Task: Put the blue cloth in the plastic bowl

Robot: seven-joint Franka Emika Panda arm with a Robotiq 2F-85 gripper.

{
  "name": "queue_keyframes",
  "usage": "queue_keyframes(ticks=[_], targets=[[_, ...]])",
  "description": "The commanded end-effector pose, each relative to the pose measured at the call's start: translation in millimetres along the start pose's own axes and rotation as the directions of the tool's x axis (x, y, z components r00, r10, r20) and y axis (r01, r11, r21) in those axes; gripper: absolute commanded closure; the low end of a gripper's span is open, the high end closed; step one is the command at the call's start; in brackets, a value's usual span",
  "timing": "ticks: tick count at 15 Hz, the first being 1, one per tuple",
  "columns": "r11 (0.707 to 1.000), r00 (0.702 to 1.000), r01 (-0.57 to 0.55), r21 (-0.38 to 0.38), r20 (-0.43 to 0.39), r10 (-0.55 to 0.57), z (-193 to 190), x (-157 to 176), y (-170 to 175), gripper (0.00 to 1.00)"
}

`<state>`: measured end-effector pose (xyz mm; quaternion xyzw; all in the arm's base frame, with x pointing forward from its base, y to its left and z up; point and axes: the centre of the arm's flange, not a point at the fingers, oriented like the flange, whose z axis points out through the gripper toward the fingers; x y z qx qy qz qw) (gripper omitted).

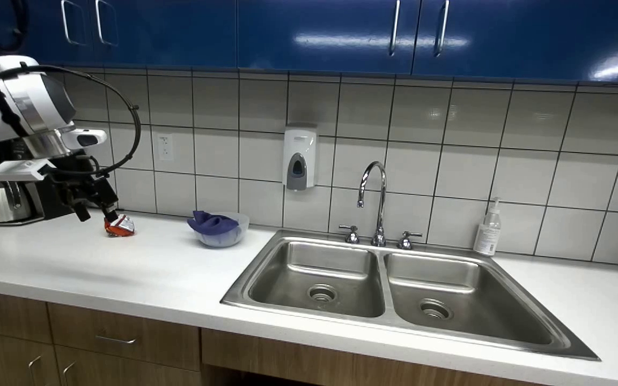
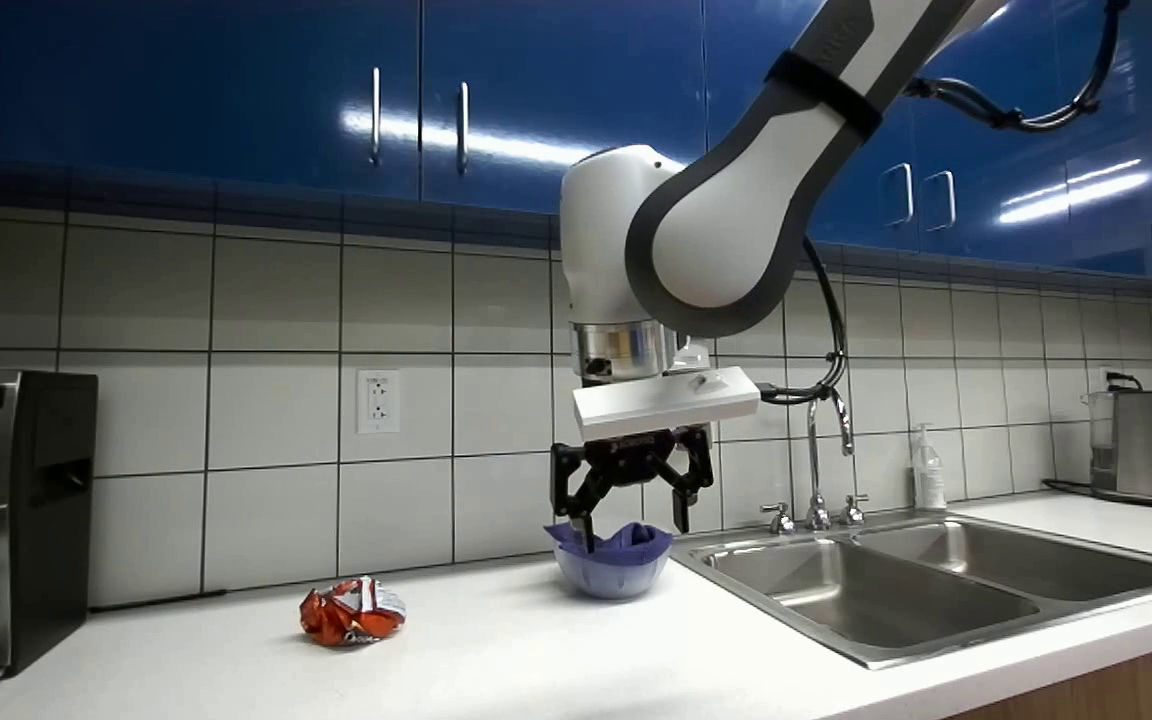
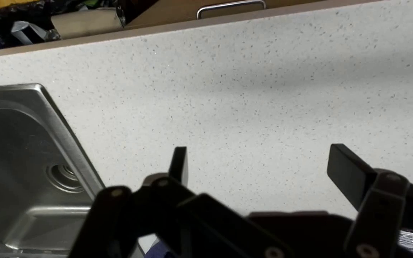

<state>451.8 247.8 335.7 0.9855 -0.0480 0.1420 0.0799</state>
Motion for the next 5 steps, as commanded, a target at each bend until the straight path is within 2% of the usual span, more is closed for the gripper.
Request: queue_keyframes(ticks=[1, 5], targets=[[1.000, 1.000, -0.011, 0.006, 0.007, 0.011, -1.7, -1.8, 0.8, 0.00], [1.000, 1.000, -0.010, 0.006, 0.013, 0.010, 0.1, -3.7, -0.2, 0.00]])
